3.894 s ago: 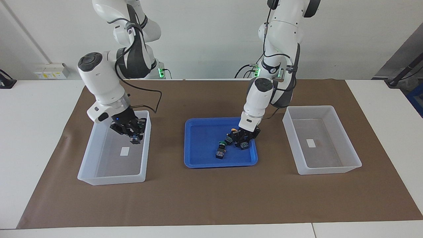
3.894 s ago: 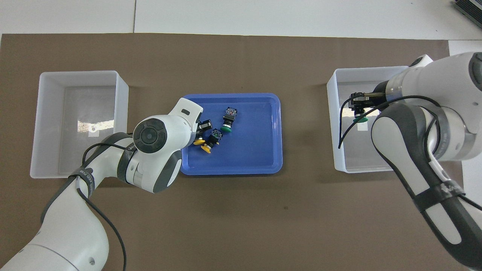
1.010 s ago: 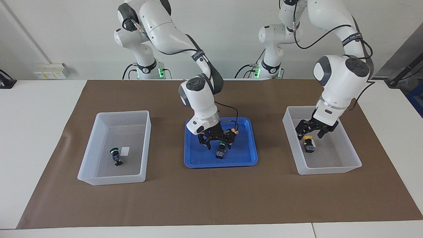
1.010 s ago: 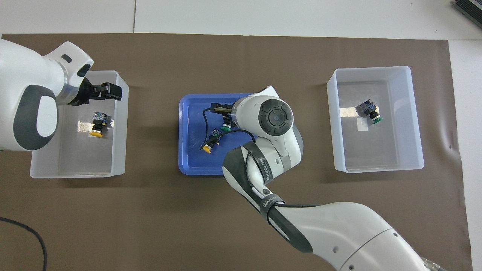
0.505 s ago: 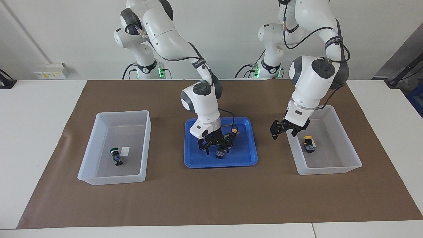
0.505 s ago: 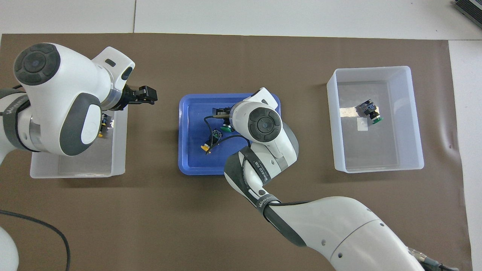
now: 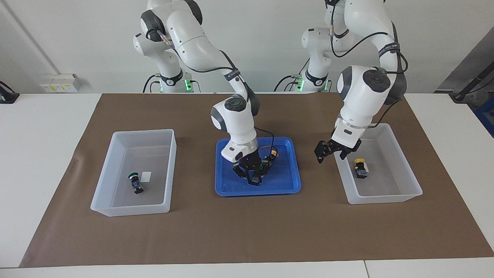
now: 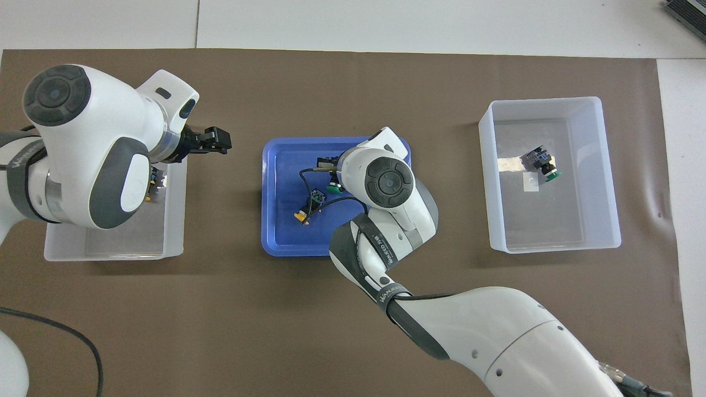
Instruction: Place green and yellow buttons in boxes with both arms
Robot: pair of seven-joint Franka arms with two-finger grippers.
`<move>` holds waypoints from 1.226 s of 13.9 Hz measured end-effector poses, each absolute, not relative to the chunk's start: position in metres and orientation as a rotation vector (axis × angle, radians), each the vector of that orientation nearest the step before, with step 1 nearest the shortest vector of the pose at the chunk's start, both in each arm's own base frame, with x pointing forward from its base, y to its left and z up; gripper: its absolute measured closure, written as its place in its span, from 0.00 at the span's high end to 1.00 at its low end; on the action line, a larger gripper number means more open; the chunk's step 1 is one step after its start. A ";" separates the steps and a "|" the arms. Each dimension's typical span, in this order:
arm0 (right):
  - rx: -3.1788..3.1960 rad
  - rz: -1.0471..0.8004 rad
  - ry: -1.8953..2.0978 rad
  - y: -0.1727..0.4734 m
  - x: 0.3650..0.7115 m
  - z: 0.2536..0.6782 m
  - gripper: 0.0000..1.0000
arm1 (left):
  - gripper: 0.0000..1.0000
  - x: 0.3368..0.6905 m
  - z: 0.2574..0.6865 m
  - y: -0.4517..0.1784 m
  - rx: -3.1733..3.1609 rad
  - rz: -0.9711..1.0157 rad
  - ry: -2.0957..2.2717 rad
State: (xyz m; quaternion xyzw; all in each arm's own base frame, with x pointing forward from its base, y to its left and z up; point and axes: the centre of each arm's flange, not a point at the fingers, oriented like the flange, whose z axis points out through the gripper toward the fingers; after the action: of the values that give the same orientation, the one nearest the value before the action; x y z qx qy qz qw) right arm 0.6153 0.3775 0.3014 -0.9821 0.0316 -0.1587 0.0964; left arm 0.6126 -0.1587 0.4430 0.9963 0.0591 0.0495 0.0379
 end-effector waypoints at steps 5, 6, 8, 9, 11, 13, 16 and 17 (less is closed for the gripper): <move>-2.993 -0.406 0.126 0.311 0.644 0.351 0.43 | 0.95 0.612 0.443 -0.160 3.054 0.153 0.187; -3.008 -0.389 0.152 0.287 0.649 0.374 0.43 | 0.93 0.611 0.441 -0.166 3.046 0.163 0.186; -3.017 -0.370 0.194 0.237 0.655 0.422 0.43 | 0.93 0.602 0.429 -0.195 3.014 0.211 0.147; -3.026 -0.364 0.189 0.207 0.658 0.443 0.43 | 0.91 0.593 0.420 -0.216 3.001 0.222 0.110; -3.054 -0.347 0.140 0.142 0.664 0.463 0.43 | 0.92 0.571 0.403 -0.259 2.991 0.215 0.019; -3.075 -0.307 0.069 0.088 0.668 0.451 0.43 | 0.93 0.552 0.394 -0.290 2.989 0.204 -0.060; -3.110 -0.190 -0.039 0.028 0.655 0.411 0.43 | 0.93 0.527 0.379 -0.325 2.978 0.207 -0.161; -3.114 -0.163 -0.067 0.016 0.646 0.397 0.43 | 0.93 0.518 0.368 -0.333 2.977 0.204 -0.186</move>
State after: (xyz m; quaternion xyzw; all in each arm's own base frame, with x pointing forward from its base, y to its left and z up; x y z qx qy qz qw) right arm 0.6460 0.0157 0.3970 -0.9983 -0.0216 -0.0521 0.0112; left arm 0.5181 -0.3332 0.3680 0.9928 -0.0621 0.0681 0.0759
